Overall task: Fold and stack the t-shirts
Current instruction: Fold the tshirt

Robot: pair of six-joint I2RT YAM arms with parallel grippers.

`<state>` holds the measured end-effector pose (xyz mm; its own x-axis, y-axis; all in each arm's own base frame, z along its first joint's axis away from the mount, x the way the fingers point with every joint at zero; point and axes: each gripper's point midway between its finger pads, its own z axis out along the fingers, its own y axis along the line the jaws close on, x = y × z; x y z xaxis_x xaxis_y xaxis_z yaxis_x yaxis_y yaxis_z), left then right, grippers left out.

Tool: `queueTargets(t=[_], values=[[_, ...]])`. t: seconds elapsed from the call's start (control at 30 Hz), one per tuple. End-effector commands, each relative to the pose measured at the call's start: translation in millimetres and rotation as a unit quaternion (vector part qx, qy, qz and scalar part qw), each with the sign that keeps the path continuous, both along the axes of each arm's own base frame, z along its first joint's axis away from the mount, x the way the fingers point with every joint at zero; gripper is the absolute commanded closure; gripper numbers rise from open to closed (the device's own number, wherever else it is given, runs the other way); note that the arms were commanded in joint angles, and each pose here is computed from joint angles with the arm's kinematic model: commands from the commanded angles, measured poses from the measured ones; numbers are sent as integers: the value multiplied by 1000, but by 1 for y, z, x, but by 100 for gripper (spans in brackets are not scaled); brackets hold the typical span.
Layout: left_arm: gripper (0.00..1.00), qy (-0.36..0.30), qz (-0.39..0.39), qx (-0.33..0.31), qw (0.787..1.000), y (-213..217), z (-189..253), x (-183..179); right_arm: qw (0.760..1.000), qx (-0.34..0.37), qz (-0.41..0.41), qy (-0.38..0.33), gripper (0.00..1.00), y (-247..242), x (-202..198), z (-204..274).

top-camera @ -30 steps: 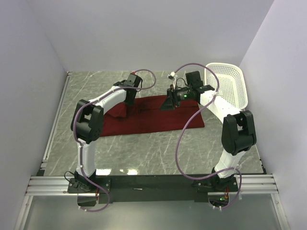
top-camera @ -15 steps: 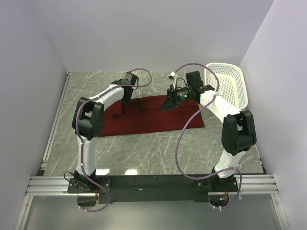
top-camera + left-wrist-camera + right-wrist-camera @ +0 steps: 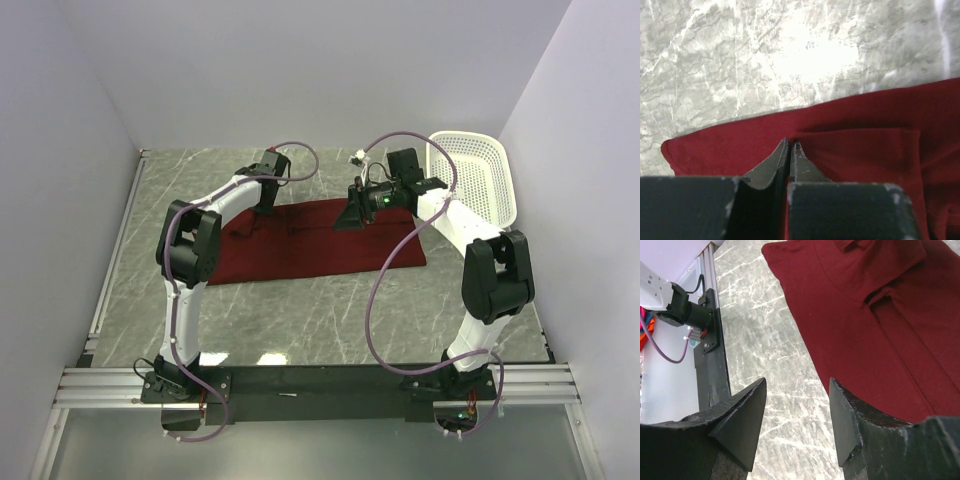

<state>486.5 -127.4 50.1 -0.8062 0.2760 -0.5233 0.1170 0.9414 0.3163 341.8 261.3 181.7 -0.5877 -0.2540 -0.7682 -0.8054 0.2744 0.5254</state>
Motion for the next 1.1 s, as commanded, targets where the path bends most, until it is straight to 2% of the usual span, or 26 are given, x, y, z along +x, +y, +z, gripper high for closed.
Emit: queueTargets(t=[0.0, 0.87, 1.03, 1.07], values=[[97, -32, 4, 10, 999, 2, 14, 17, 1000, 13, 5, -4, 40, 0, 5, 7], [95, -55, -1, 12, 998, 1, 20, 36, 1000, 13, 7, 4, 39, 1, 5, 2], [84, -58, 2, 16, 998, 2, 20, 38, 1000, 12, 7, 6, 39, 1, 5, 1], [79, -60, 3, 17, 998, 3, 21, 38, 1000, 12, 7, 6, 39, 0, 5, 1]])
